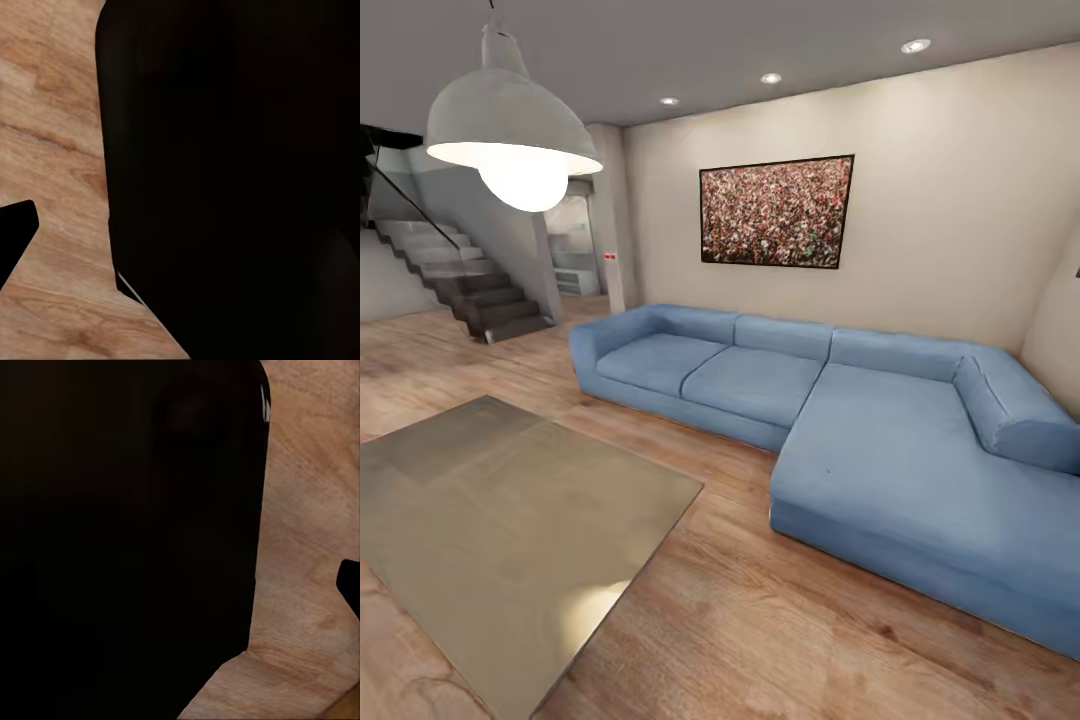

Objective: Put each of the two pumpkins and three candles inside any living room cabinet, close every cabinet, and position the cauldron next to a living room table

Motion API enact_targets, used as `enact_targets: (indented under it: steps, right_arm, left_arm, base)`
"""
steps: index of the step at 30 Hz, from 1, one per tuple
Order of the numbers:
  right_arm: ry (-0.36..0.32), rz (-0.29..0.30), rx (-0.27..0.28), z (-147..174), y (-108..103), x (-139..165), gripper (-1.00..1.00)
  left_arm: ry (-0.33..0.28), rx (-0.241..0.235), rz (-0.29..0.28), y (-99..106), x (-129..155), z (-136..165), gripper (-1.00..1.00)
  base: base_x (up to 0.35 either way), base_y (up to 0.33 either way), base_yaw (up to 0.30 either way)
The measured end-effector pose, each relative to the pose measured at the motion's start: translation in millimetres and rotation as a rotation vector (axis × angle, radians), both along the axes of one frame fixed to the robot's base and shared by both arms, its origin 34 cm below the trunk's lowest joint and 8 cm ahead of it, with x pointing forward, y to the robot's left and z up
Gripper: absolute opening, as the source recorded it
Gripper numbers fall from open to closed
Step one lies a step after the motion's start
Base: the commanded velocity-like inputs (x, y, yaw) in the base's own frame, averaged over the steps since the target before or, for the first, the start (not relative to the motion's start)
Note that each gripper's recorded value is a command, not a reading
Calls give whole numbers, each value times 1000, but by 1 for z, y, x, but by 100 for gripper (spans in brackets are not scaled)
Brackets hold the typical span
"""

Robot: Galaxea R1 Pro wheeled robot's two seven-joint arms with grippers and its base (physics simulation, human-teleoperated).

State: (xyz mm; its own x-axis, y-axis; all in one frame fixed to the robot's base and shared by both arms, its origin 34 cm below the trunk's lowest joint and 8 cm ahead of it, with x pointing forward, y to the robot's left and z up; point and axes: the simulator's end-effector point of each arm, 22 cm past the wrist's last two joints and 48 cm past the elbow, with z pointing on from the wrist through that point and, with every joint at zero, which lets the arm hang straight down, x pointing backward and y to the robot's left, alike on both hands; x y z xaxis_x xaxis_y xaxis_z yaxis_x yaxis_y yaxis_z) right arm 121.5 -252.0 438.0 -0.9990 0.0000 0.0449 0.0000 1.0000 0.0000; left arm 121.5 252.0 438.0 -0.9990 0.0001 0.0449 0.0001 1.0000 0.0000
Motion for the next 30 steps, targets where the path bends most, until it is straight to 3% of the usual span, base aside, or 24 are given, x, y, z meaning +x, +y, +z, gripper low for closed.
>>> enact_targets:
  steps: [3, 23, 30]
  right_arm:
    - [-15, 3, 2, 0, 4, 4, 100]
    - [-22, 3, 2, 0, 4, 5, 100]
    - [-15, -4, 34, 0, 25, 6, 100]
  left_arm:
    - [-20, 7, -3, 8, 9, 0, 100]
    - [-17, 9, -3, 9, 8, 0, 100]
    - [-22, 19, -2, 12, 9, 0, 100]
  base:
    - [-207, 0, 1]
    - [-214, 0, 7]
    - [-65, 7, 222]
